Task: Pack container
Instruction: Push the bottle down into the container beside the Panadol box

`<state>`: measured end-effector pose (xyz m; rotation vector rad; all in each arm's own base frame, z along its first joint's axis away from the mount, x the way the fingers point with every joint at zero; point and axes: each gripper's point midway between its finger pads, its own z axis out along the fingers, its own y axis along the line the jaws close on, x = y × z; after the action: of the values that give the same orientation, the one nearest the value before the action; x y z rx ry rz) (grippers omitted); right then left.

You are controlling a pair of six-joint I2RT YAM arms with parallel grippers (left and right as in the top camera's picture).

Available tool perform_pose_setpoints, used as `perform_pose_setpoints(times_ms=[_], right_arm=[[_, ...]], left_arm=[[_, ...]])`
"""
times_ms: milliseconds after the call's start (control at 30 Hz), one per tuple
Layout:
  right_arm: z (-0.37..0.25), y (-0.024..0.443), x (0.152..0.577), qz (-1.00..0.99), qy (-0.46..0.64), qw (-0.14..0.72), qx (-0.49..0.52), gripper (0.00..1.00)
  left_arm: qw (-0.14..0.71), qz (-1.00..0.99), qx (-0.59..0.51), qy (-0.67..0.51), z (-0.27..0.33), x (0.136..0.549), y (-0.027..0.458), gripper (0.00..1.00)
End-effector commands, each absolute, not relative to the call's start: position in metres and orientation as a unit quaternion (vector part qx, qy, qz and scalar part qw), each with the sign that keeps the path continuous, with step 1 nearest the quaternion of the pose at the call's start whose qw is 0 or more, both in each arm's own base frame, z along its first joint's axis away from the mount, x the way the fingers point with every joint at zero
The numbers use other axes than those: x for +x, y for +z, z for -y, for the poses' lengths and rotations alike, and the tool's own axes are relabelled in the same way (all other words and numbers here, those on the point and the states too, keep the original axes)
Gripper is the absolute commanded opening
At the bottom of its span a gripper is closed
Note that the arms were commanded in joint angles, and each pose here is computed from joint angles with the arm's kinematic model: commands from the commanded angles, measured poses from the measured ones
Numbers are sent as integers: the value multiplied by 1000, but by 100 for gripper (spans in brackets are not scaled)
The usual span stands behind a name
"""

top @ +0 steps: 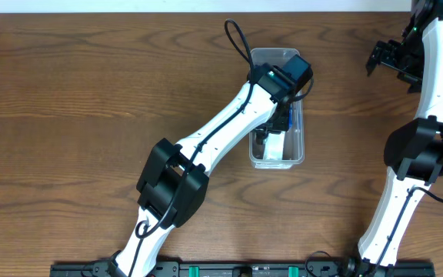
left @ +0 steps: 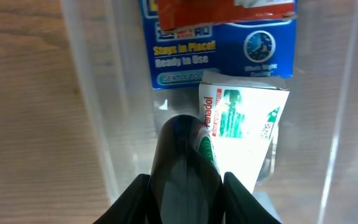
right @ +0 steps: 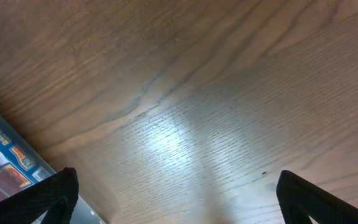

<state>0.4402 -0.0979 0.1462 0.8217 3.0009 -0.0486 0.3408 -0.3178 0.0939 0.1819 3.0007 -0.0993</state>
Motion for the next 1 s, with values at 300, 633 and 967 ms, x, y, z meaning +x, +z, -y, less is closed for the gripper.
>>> perform_pose_setpoints(times_ms=[300,633,967], right_arm=[[99,145,439,-965,-16,12,260,99],[99,145,439,-965,-16,12,260,99],[99,145,439,-965,-16,12,260,99]], left_arm=[[56,-994,77,-53,342,329,84,20],[62,-996,66,-29,325,338,83,20],[64,-995,66,-23,323,339,83,27]])
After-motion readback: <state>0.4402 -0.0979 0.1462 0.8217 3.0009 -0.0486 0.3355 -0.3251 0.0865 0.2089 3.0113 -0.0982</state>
